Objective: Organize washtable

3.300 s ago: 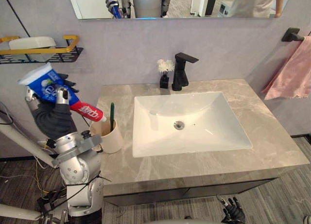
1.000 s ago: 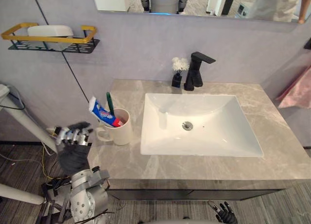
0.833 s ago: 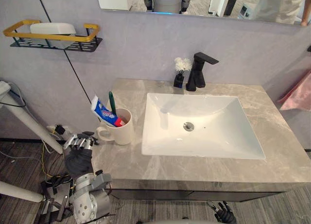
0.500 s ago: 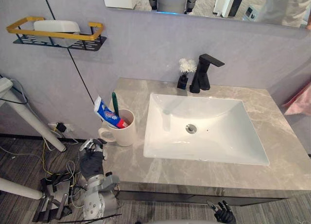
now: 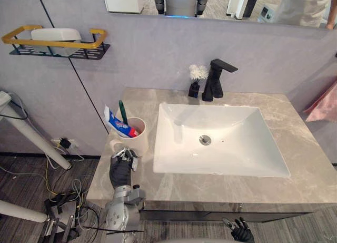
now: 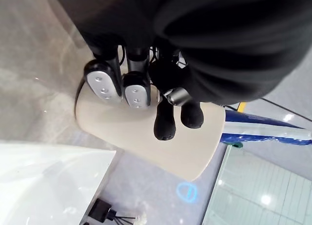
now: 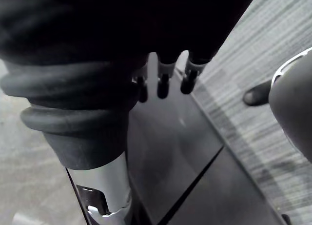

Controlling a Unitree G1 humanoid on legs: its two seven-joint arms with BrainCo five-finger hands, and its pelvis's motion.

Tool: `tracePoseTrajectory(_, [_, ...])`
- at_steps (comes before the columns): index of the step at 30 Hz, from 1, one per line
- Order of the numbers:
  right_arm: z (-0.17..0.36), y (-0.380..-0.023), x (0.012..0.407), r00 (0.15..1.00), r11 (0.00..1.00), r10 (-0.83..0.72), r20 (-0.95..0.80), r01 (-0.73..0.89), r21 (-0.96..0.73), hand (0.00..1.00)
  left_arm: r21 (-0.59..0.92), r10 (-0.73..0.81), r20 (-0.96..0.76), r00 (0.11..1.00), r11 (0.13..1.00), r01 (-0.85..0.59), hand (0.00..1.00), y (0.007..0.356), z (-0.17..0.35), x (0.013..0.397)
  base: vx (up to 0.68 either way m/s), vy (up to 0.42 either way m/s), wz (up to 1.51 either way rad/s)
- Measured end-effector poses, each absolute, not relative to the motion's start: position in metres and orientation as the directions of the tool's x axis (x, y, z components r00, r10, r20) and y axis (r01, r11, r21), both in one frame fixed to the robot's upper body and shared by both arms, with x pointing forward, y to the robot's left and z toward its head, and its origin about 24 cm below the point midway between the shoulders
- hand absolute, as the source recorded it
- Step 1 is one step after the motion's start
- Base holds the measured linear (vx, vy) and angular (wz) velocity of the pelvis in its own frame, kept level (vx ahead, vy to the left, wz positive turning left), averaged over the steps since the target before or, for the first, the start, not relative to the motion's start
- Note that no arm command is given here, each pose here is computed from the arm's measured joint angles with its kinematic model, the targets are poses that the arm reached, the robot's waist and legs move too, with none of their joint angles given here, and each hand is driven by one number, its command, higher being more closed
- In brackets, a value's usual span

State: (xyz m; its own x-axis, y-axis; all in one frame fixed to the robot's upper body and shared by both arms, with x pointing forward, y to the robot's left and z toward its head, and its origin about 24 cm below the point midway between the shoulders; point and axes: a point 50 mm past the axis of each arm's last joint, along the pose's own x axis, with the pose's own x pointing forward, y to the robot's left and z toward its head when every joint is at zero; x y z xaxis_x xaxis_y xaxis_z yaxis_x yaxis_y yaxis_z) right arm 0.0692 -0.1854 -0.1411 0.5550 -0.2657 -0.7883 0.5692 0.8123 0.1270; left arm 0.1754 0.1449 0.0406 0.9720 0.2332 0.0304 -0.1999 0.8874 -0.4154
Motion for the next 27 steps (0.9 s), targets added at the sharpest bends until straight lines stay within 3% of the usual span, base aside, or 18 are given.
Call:
tracePoseTrajectory(17, [-0.144,-0.184,0.077,0.551,0.829,-0.258,-0.794,0.548,0.112,0.00,-0.322,0.126,0.035,0.991,0.941,-0.108,1.00,0.140,0.034,0.186,-0.02,-0.010,0.00])
tracePoseTrajectory(27, [-0.142,-0.188,0.085,0.568,0.835,-0.262,-0.780,0.539,0.112,0.00,-0.246,0.165,0.080,0.983,0.959,-0.141,1.00,0.153,0.041,0.197,-0.01,-0.008,-0.01])
